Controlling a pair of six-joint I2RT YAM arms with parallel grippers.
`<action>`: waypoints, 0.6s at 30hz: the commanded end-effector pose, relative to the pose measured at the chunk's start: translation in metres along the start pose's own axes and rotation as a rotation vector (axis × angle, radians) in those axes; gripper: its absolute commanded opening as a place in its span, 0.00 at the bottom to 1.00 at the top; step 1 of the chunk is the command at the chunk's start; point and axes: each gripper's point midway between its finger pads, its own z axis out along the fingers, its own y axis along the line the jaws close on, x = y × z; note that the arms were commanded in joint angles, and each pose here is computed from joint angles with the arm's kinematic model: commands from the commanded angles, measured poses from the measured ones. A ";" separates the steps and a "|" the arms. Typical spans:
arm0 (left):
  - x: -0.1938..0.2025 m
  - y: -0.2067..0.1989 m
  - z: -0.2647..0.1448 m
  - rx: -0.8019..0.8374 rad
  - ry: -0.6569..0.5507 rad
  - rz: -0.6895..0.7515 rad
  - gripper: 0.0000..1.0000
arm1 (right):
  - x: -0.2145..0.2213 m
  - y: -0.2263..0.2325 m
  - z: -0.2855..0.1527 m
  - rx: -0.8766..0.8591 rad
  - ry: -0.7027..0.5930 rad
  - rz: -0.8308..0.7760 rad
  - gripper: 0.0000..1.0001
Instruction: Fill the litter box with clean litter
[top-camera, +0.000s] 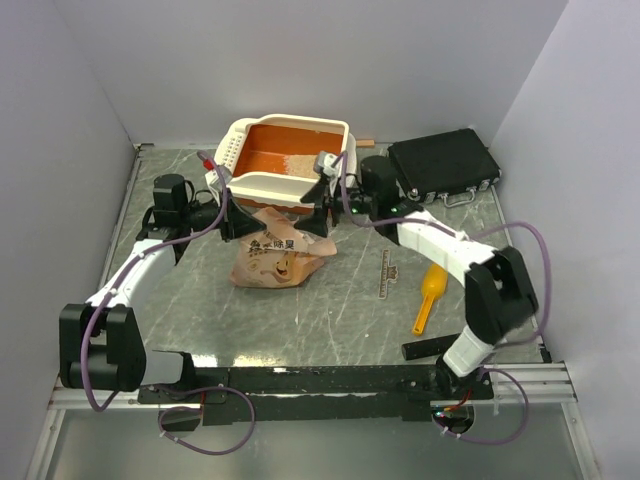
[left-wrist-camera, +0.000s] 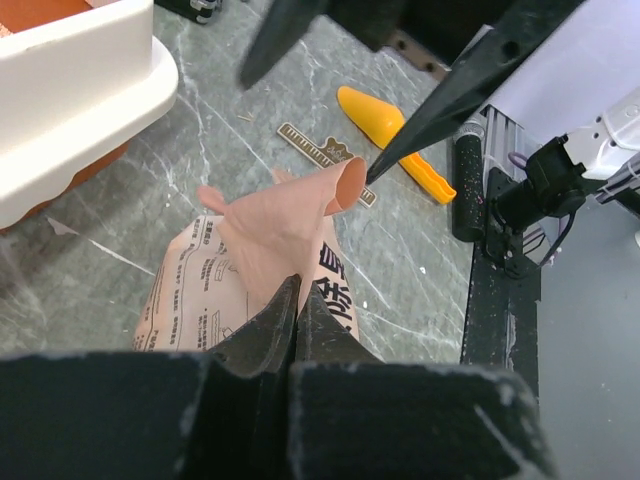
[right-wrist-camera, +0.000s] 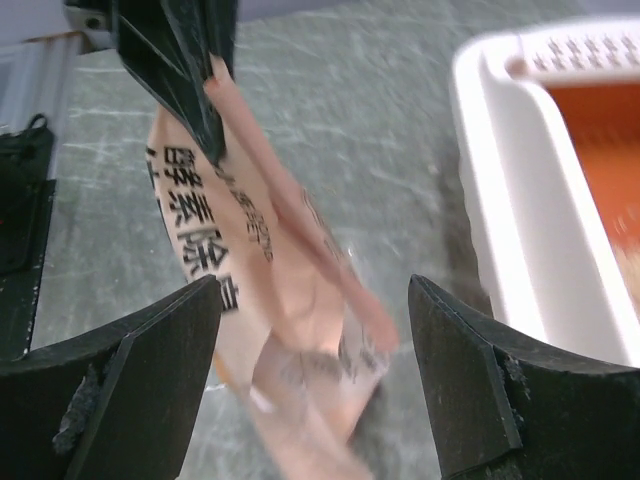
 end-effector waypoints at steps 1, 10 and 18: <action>-0.029 -0.023 0.000 0.100 -0.039 0.146 0.01 | -0.030 0.008 0.020 -0.249 -0.120 -0.168 0.82; -0.034 -0.031 -0.003 0.125 -0.047 0.196 0.01 | -0.031 0.012 0.032 -0.385 -0.133 -0.181 0.83; -0.035 -0.035 -0.003 0.144 -0.044 0.202 0.01 | -0.019 0.023 0.055 -0.431 -0.110 -0.145 0.84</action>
